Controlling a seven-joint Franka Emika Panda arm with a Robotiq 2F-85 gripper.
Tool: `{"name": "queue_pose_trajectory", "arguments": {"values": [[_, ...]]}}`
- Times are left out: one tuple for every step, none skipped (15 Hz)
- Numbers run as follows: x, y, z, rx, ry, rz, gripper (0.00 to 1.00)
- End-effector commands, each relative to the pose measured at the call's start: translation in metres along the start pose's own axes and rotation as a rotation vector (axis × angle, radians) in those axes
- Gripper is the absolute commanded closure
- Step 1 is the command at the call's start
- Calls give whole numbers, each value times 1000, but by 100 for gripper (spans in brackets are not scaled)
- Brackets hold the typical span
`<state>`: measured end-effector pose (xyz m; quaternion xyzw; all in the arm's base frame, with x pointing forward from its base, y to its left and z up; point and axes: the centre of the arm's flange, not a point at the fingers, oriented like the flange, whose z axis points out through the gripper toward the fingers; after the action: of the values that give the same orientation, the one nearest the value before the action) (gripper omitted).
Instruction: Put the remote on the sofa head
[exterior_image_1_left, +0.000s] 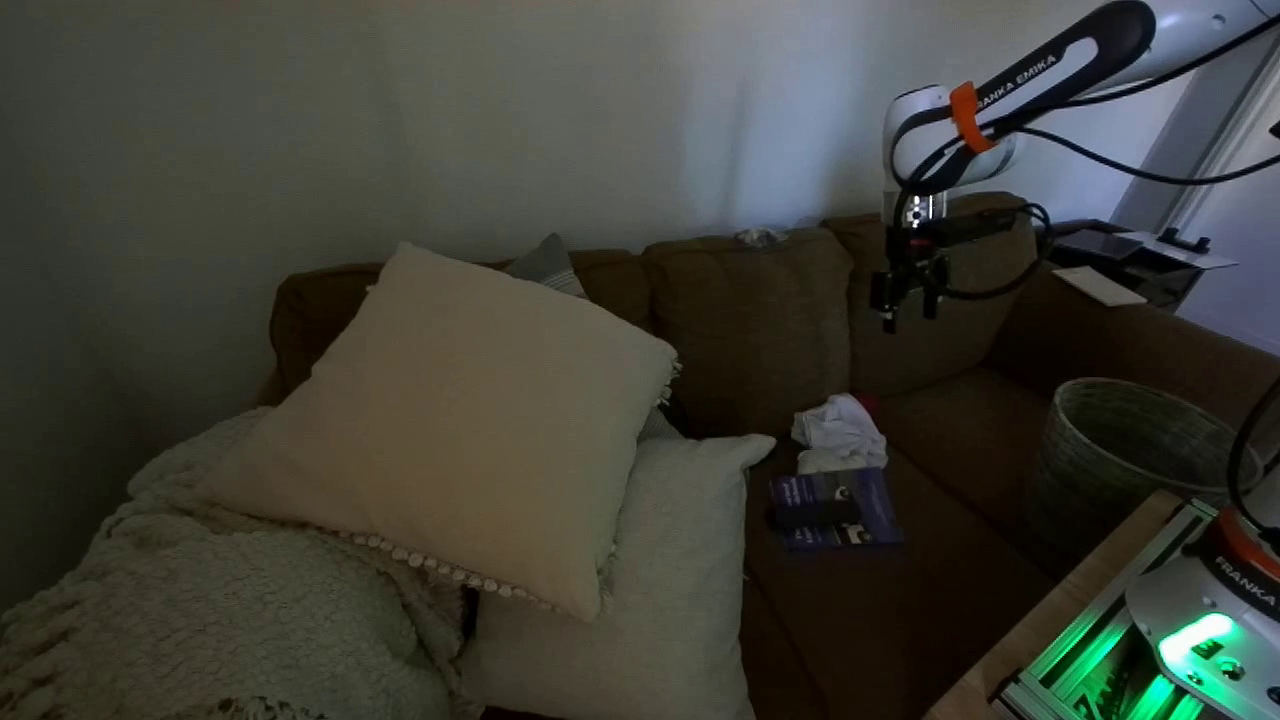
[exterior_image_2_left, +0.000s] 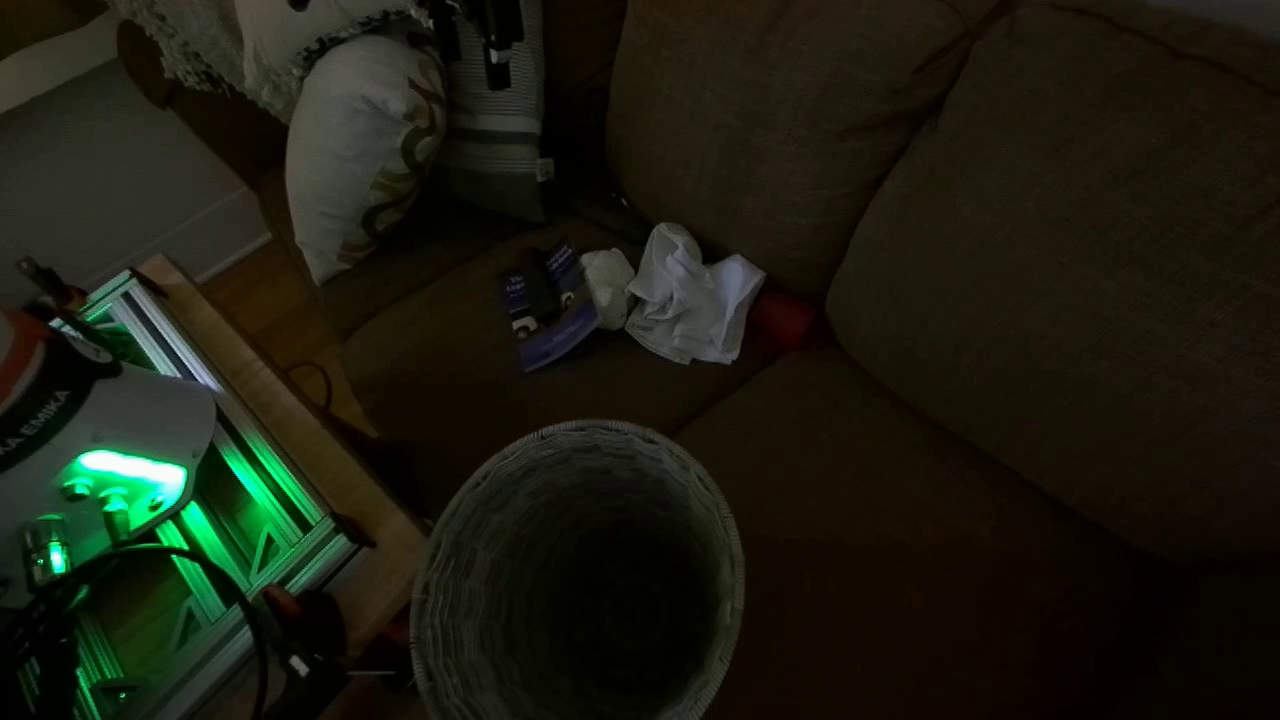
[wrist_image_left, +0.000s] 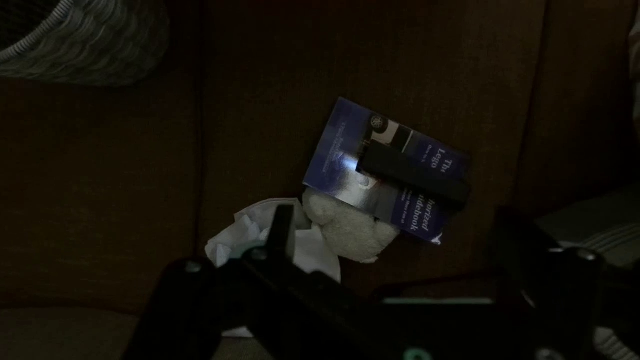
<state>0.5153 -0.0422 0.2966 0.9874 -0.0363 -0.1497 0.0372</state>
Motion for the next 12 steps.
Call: {"name": "queue_pose_trajectory", "arguments": {"values": [[-9,-21,34,-105,-11,-145,0],[-13,-31,55,-132,-24,-189,0],[-17,-41,76,-162,-40,-236,0],[-23,-51,100,-188,-53,-283,0],[-27,-61,121,-211,-67,-332,0],[-34,-70,145,-231,-81,-385,0],[-37,-78,166,-263,-92,-433,0],[-43,-82,188,-282,-95,-493,0],[-44,-86,205,-303,-98,-553,0],[-42,-88,227,-332,-102,-608,0],[-40,-89,239,-363,-105,-653,0],[-31,-91,255,-379,-105,-690,0]]}}
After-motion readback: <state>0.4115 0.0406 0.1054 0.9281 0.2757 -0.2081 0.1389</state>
